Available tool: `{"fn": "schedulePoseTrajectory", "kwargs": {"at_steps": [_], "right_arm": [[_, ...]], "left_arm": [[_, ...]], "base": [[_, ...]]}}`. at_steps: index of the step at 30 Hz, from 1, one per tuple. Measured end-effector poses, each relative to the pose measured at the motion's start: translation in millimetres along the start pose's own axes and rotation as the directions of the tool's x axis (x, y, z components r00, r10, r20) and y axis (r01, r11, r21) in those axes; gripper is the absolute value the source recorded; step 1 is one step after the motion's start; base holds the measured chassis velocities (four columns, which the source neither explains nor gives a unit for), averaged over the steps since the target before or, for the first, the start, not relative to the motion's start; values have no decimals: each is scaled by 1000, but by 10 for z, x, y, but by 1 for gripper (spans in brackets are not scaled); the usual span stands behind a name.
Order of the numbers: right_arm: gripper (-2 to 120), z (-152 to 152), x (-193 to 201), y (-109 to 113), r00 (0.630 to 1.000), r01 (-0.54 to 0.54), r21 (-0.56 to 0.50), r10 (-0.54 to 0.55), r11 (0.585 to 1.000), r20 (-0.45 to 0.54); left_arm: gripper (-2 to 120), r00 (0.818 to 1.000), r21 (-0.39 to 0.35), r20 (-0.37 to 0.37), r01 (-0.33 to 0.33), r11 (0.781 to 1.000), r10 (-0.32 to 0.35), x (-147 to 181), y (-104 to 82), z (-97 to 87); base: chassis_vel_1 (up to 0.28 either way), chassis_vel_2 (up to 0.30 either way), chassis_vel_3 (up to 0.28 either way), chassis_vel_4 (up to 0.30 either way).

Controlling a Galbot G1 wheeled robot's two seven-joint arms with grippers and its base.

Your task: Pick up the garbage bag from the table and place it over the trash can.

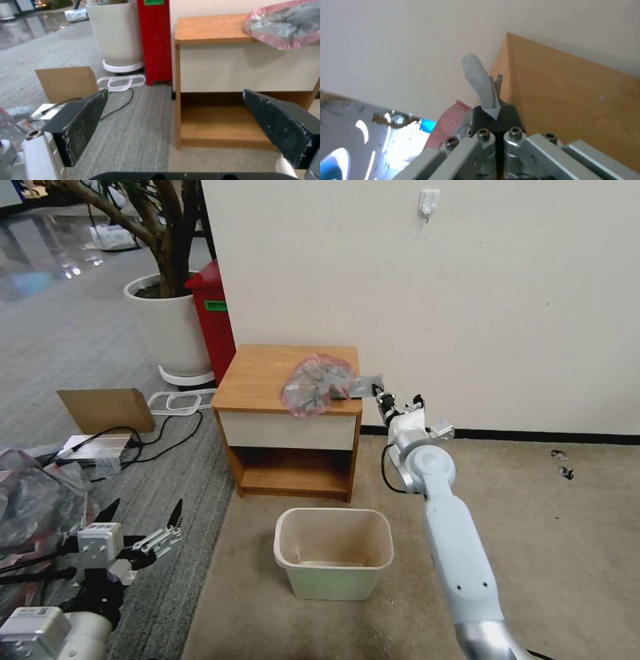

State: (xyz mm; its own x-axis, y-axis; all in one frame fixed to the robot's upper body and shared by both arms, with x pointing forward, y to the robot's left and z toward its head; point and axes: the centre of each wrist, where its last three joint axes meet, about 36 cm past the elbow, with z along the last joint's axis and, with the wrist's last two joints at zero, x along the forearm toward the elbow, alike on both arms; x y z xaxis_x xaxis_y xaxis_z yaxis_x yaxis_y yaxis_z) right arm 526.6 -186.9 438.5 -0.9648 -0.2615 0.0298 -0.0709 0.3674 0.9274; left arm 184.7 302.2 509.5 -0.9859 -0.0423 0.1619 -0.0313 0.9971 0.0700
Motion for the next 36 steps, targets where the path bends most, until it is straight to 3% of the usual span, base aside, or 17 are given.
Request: {"fn": "schedulePoseTrajectory", "kwargs": {"at_steps": [8, 11, 17, 25, 36], "right_arm": [[0, 341, 660, 316, 995, -27, 45, 31, 999, -98], [0, 632, 1052, 502, 979, -86, 68, 97, 994, -177], [0, 966, 1436, 794, 947, -157, 101, 179, 982, -266], [0, 1198, 1763, 645, 917, -188, 242, 258, 952, -303], [0, 1116, 2016, 469, 883, -300, 326, 390, 897, -262]], "left_arm": [[100, 1000, -4, 0, -5, 1000, 5, -5, -8, 1], [100, 1000, -5, 5, -12, 1000, 12, -16, -5, -7], [100, 1000, -4, 7, -21, 1000, 21, -29, -15, -11], [100, 999, -6, 12, -30, 1000, 31, -45, -21, -19], [100, 999, -5, 15, -46, 999, 46, -63, -40, -23]], "base": [[0, 0, 0, 0], [0, 0, 0, 0], [0, 0, 0, 0], [0, 0, 0, 0], [0, 0, 0, 0]]}}
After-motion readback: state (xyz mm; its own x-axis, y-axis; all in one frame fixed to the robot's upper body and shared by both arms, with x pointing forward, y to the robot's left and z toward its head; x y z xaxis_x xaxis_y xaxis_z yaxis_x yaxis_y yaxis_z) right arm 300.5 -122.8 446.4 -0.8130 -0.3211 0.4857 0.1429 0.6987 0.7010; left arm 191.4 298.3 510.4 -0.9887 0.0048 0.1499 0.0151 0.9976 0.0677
